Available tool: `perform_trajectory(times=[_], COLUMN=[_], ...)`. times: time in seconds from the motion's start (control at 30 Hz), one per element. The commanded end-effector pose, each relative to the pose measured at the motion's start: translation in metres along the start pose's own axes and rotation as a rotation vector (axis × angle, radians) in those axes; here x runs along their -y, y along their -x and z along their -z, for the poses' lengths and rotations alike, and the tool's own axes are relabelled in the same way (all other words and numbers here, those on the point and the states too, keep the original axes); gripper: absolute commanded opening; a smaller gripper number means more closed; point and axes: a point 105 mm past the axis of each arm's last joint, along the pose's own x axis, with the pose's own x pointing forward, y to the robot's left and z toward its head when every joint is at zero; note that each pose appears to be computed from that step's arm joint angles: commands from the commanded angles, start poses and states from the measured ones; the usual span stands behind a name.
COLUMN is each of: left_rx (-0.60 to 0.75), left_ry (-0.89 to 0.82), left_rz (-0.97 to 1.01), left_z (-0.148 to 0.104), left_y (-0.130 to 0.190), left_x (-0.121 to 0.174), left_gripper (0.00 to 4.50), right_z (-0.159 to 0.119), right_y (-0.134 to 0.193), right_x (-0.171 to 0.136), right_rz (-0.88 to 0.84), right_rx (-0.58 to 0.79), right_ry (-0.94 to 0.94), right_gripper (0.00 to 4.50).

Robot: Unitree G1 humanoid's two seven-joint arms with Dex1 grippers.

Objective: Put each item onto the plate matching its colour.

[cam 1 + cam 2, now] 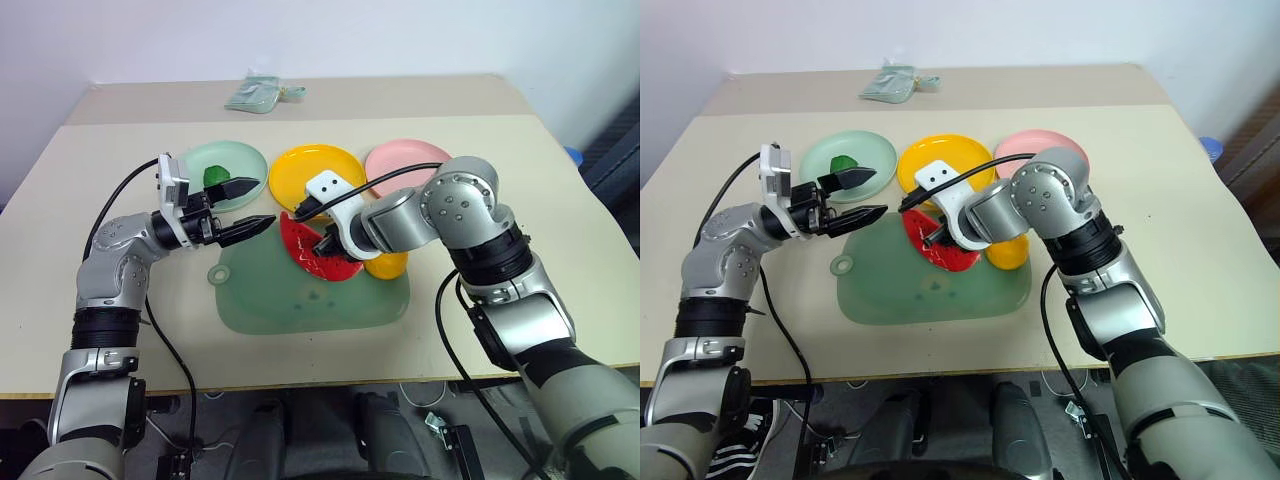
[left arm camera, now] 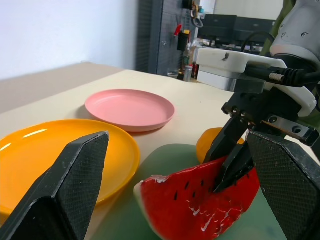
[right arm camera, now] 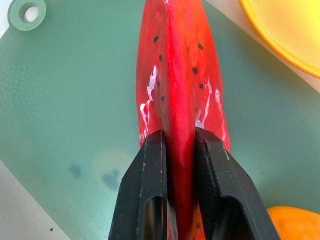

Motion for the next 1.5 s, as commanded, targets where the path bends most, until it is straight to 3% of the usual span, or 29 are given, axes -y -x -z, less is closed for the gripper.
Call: perform_trajectory(times=[0.03, 0.23, 0.4, 0.7, 0.83, 1.0, 1.47, 1.5], left_rx=[0.036, 0.029, 0.020, 0.036, -0.060, -0.130, -0.139, -0.138], left_ry=[-0.046, -0.027, -0.022, -0.061, -0.015, -0.051, -0.067, -0.066], left_rz=[-0.004, 0.019, 0.022, -0.029, -0.014, -0.014, -0.016, -0.016], left_z=[-0.015, -0.014, -0.016, -0.012, 0.005, 0.005, 0.005, 0.005], left_y=[0.003, 0.007, 0.014, 0.006, 0.004, 0.007, 0.009, 0.009], left_x=[0.000, 0.005, 0.005, 0.000, 0.005, 0.003, 0.003, 0.004], left_gripper=[4.50, 4.50, 4.50, 4.50, 4.50, 4.50, 4.50, 4.50], right_z=[-0.017, -0.037, -0.054, -0.060, -0.042, -0.027, -0.008, -0.009], right_y=[0.010, 0.029, 0.048, 0.073, 0.071, 0.069, 0.056, 0.055], right_x=[-0.011, -0.002, 0.023, 0.123, 0.166, 0.199, 0.225, 0.224], right_rz=[-0.104, -0.165, -0.099, 0.252, 0.398, 0.523, 0.537, 0.524], right_rx=[0.076, 0.154, 0.228, 0.359, 0.366, 0.384, 0.417, 0.421], right_ry=[-0.023, -0.076, -0.096, -0.152, -0.097, -0.051, -0.117, -0.122], right_gripper=[0.53, 0.53, 0.53, 0.53, 0.53, 0.53, 0.53, 0.86])
